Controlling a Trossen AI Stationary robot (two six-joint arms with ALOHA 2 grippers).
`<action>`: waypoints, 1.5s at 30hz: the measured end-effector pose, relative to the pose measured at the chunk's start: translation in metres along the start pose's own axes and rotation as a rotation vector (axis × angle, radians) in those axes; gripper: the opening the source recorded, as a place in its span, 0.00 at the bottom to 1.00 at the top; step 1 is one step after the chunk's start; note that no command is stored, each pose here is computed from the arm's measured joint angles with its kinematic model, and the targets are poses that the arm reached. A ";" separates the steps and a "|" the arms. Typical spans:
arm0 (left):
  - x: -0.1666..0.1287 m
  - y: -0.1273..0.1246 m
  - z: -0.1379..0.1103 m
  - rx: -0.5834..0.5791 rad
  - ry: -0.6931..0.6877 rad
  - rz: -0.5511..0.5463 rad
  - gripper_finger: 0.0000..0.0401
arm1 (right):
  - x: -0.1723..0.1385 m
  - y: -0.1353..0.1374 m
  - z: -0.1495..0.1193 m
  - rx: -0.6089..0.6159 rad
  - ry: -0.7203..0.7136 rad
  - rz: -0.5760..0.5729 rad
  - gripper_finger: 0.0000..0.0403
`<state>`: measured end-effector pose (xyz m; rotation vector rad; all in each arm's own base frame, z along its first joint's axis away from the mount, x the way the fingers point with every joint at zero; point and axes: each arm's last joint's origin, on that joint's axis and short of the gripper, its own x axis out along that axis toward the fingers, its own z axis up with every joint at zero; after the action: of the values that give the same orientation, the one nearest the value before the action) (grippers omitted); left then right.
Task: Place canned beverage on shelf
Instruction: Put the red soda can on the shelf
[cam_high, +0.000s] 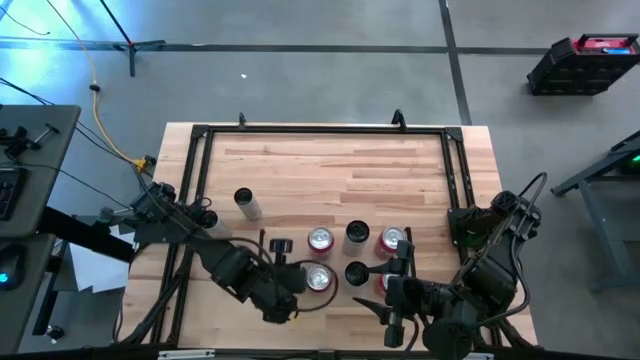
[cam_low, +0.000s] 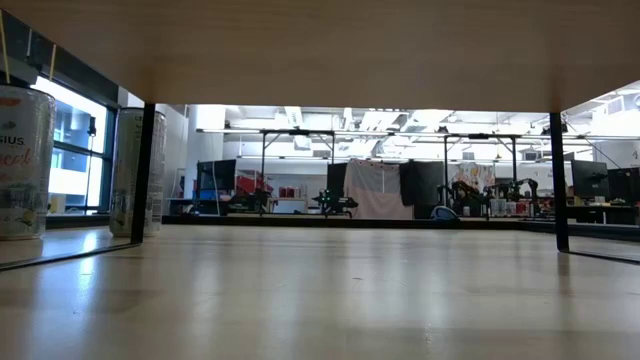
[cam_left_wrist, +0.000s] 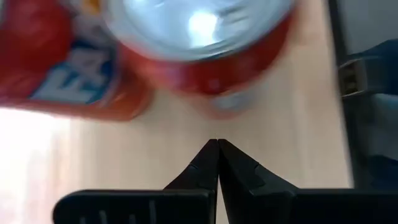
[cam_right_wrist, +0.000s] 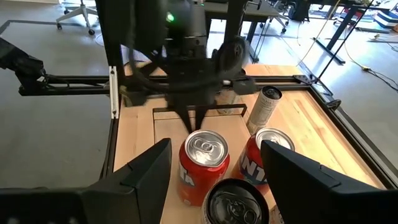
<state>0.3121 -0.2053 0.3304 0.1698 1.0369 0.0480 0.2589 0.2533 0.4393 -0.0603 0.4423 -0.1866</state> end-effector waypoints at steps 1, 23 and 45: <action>0.001 0.003 0.000 -0.005 0.010 0.017 0.00 | 0.000 0.000 0.000 0.000 0.000 0.000 0.57; 0.004 0.008 0.009 -0.022 -0.056 0.033 0.00 | 0.000 0.000 0.000 -0.009 0.000 -0.001 0.57; -0.026 -0.001 -0.001 -0.019 -0.095 -0.035 0.00 | 0.015 -0.005 0.001 -0.044 0.014 -0.049 0.57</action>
<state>0.2978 -0.2095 0.3513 0.1355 0.9443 0.0177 0.2721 0.2452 0.4342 -0.1128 0.4593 -0.2252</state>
